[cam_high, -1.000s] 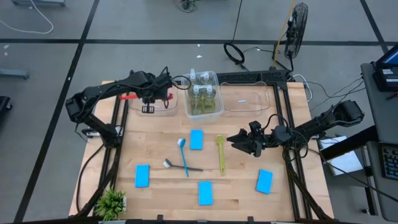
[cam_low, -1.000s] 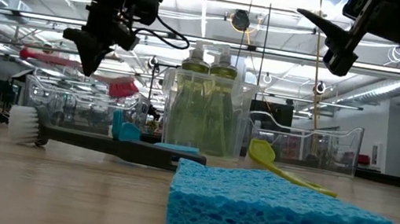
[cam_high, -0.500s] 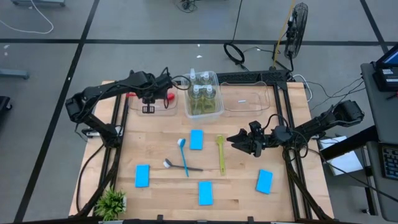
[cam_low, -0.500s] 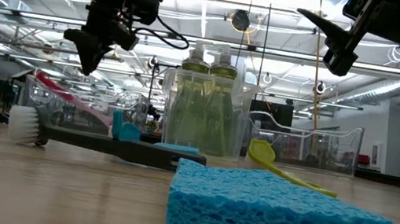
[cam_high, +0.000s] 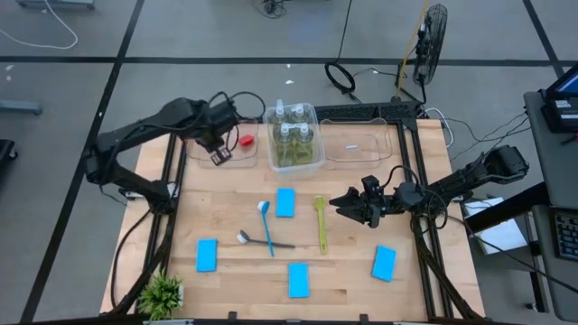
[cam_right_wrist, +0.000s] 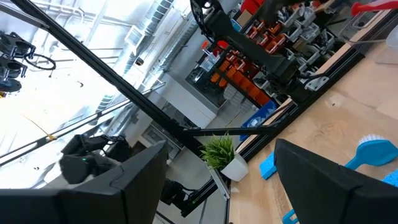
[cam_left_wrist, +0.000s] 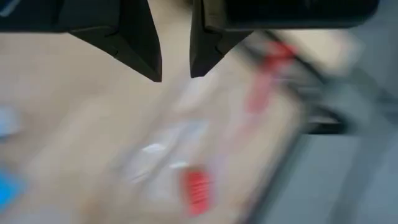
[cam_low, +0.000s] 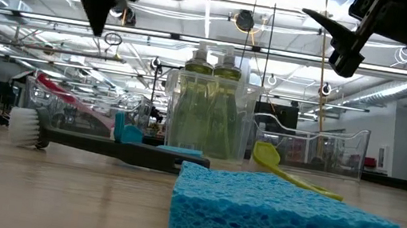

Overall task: Pick & Place Kitchen Sink Supplies
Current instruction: Put the blue dish brush into the left transparent bin

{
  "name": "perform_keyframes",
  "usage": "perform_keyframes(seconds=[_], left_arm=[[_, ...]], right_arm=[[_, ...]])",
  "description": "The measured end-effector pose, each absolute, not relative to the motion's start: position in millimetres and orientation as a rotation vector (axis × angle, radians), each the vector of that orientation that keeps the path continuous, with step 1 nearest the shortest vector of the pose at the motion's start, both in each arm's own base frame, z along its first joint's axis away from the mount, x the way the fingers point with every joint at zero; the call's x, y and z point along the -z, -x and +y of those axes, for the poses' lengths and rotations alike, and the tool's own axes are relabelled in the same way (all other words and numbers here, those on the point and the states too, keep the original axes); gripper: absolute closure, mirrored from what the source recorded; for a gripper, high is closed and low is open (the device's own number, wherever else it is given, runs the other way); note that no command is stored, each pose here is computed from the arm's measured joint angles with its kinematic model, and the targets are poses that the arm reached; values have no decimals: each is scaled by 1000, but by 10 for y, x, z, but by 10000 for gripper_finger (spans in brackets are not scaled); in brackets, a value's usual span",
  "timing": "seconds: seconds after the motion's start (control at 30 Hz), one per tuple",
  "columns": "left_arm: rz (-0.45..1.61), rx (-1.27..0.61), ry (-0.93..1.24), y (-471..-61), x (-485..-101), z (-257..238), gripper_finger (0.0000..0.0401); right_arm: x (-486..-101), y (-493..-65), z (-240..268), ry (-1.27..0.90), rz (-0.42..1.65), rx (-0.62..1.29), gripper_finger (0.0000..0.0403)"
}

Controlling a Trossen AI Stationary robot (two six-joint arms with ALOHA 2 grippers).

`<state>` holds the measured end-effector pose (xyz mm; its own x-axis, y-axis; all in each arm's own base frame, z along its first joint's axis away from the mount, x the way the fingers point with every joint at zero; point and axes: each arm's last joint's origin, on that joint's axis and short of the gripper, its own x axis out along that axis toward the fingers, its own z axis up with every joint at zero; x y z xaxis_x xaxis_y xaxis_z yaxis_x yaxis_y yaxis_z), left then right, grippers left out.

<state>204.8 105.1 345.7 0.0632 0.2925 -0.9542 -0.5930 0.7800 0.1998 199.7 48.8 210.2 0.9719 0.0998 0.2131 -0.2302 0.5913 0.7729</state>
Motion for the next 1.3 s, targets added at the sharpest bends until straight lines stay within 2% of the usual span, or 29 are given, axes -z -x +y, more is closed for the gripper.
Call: perform_keyframes(seconds=[0.2, 0.43, 0.8, 1.0, 1.3], left_arm=[[1164, -559, 688, -2205, -3548, 692, 313], [1020, -513, 891, -2523, -3561, 241, 313], [981, -667, 1032, -2876, -3310, -249, 313], [1022, -725, 1068, -3130, -3031, -388, 313], [1131, -816, 1086, -3399, -2587, -461, 313]], right_arm=[[-2102, -1997, 488, -919, -153, -193, 124], [-2102, -1997, 489, -918, -152, -195, 124], [-2101, -1993, 516, -899, -113, -282, 124], [-2102, -1986, 542, -886, -76, -367, 124], [-2102, -1986, 542, -885, -73, -371, 124]])
